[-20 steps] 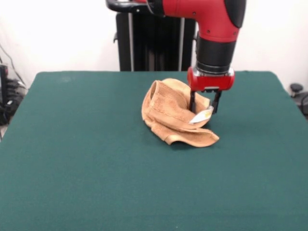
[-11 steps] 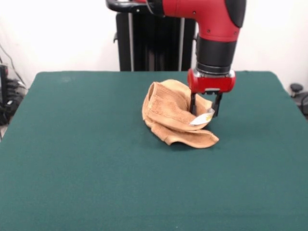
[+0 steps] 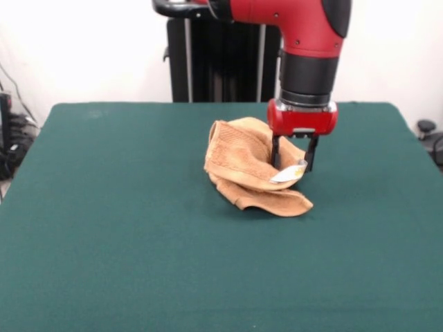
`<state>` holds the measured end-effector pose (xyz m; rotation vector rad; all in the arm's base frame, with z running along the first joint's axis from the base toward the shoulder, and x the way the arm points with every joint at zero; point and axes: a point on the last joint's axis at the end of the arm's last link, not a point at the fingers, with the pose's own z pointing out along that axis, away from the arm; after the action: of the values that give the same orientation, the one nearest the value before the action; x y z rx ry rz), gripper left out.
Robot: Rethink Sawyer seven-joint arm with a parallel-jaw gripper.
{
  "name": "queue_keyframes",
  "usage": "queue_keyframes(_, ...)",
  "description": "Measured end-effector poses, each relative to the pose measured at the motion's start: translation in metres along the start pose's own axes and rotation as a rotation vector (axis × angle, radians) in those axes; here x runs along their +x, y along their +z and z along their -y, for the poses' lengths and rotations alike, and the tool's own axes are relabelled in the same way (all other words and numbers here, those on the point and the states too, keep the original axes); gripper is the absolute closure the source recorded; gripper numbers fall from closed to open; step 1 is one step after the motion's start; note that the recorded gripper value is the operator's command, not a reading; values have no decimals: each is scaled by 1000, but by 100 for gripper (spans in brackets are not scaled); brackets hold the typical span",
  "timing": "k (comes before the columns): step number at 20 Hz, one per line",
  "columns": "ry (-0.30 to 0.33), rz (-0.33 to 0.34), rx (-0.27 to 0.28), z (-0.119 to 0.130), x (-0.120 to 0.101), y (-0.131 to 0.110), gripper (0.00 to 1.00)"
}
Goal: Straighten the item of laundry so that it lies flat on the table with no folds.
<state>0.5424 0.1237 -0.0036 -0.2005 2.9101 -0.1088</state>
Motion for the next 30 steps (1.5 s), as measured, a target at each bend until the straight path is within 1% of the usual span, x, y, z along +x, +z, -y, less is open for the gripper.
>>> queue_keyframes(14, 1, 16, 3, 2, -6, -6, 0)
queue_keyframes(15, 1, 16, 3, 2, -7, -6, 100)
queue_keyframes(30, -1, 19, 4, 2, -8, -6, 100)
